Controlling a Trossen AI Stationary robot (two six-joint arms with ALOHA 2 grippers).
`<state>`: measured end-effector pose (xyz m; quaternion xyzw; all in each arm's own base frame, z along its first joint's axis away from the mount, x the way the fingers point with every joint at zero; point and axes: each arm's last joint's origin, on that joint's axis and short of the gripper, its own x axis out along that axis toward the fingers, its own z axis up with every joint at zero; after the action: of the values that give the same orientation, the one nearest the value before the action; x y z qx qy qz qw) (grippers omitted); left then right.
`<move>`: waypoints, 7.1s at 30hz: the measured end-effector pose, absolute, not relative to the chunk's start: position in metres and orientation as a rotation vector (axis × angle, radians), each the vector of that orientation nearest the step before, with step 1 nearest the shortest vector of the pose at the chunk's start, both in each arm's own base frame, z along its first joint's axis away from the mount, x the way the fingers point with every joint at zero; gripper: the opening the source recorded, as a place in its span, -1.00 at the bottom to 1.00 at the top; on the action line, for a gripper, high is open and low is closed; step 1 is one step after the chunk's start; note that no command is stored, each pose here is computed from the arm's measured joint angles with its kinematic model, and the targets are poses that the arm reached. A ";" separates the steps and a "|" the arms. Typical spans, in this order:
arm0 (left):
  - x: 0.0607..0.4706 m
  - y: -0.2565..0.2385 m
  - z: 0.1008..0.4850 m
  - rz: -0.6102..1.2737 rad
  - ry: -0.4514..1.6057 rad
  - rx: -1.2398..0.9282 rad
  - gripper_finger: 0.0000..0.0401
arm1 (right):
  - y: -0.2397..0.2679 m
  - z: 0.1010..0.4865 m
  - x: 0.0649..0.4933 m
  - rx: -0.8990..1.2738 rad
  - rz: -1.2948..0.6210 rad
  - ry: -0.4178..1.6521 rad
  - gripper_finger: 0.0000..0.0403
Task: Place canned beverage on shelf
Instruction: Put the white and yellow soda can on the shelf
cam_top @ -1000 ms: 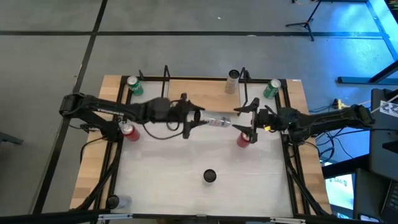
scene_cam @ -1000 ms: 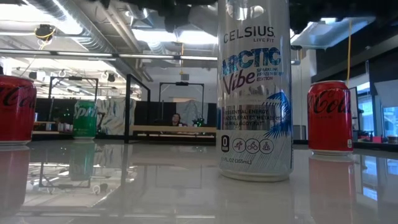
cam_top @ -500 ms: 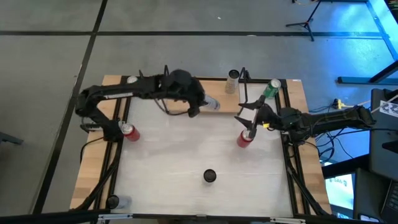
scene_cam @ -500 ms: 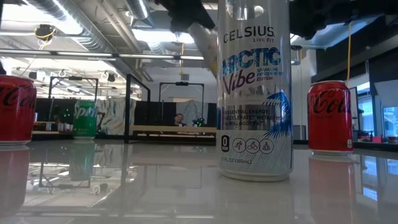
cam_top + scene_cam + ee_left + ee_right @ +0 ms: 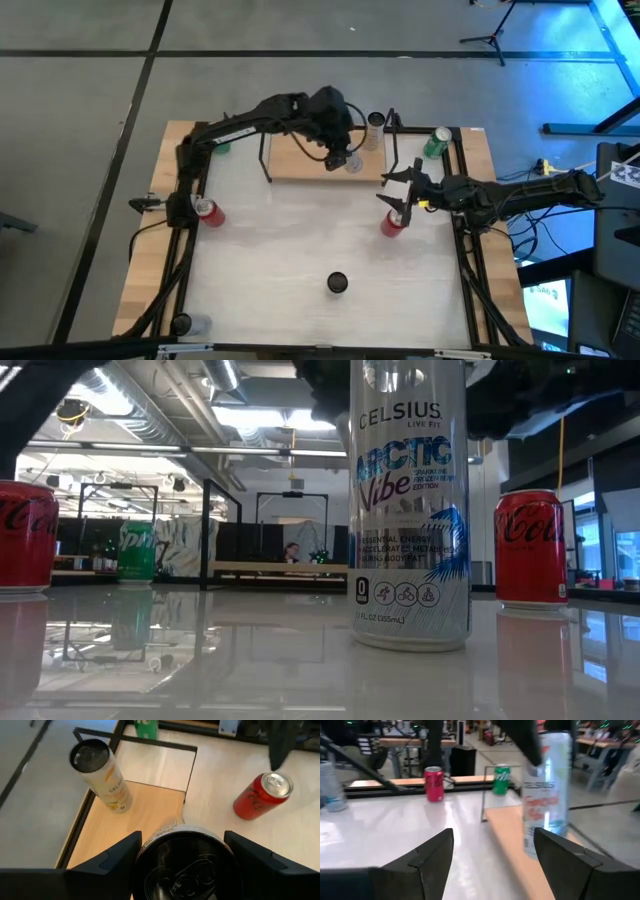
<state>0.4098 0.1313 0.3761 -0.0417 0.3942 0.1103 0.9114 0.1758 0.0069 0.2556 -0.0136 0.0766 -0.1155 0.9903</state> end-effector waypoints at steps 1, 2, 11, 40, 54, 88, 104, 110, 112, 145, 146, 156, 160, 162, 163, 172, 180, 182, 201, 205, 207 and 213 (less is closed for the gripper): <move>0.413 0.132 0.376 0.221 0.817 -0.075 0.22 | 0.007 0.255 0.176 -0.015 -0.229 0.159 0.34; 0.417 0.132 0.376 0.211 0.816 -0.062 0.22 | 0.007 0.254 0.175 -0.010 -0.228 0.166 0.34; 0.433 0.137 0.361 0.090 0.849 0.056 0.22 | 0.007 0.250 0.173 0.051 -0.240 0.211 0.34; 0.445 0.089 0.376 -0.125 0.733 0.231 0.22 | -0.008 0.226 0.203 -0.254 -0.363 0.349 -0.83; 0.451 0.090 0.382 -0.120 0.646 0.241 0.22 | -0.011 0.225 0.210 -0.233 -0.324 0.312 -0.97; 0.470 0.172 0.308 0.038 0.532 0.040 0.22 | -0.014 0.260 0.163 -0.122 -0.438 0.374 -0.97; 0.479 0.183 0.282 0.068 0.561 0.003 0.22 | -0.014 0.259 0.162 -0.144 -0.454 0.379 -0.97; 0.481 0.182 0.278 0.045 0.571 0.010 0.22 | -0.014 0.259 0.162 -0.144 -0.452 0.383 -0.97; 0.482 0.181 0.279 0.038 0.561 0.034 0.22 | -0.014 0.259 0.162 -0.144 -0.451 0.382 -0.97; 0.483 0.177 0.278 -0.008 0.571 0.175 0.34 | -0.013 0.259 0.163 -0.124 -0.427 0.374 -0.97; 0.484 0.177 0.279 -0.002 0.566 0.178 0.37 | -0.013 0.259 0.163 -0.123 -0.427 0.374 -0.97; 0.486 0.173 0.282 0.002 0.539 0.194 0.46 | -0.013 0.259 0.163 -0.124 -0.427 0.374 -0.97; 0.485 0.173 0.285 0.005 0.536 0.193 0.46 | -0.013 0.259 0.163 -0.124 -0.427 0.375 -0.97; 0.485 0.171 0.289 0.023 0.530 0.187 0.46 | -0.013 0.259 0.163 -0.124 -0.427 0.375 -0.97; 0.483 0.170 0.295 0.037 0.527 0.190 0.46 | -0.013 0.259 0.163 -0.124 -0.427 0.375 -0.97; 0.469 0.141 0.338 0.161 0.511 0.260 0.46 | -0.013 0.258 0.163 -0.125 -0.427 0.383 -0.97; 0.444 0.121 0.351 0.135 0.675 0.224 0.46 | -0.013 0.257 0.162 -0.130 -0.425 0.402 -0.97; 0.441 0.120 0.345 0.104 0.736 0.175 0.46 | -0.013 0.257 0.162 -0.129 -0.424 0.400 -0.97; 0.447 0.132 0.240 -0.092 0.636 0.048 0.46 | -0.013 0.259 0.163 -0.134 -0.418 0.380 -0.97; 0.448 0.135 0.239 -0.141 0.566 0.027 0.46 | -0.013 0.259 0.163 -0.134 -0.418 0.377 -0.97; 0.448 0.138 0.239 -0.116 0.566 0.032 0.46 | -0.013 0.259 0.163 -0.134 -0.418 0.376 -0.97; 0.446 0.150 0.241 -0.049 0.547 0.050 0.46 | -0.013 0.259 0.163 -0.134 -0.418 0.377 -0.97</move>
<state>0.4458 0.1497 0.2411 0.0246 0.2702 -0.0241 0.9622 0.1630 -0.0131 0.2592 -0.0661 0.1857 -0.2060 0.9585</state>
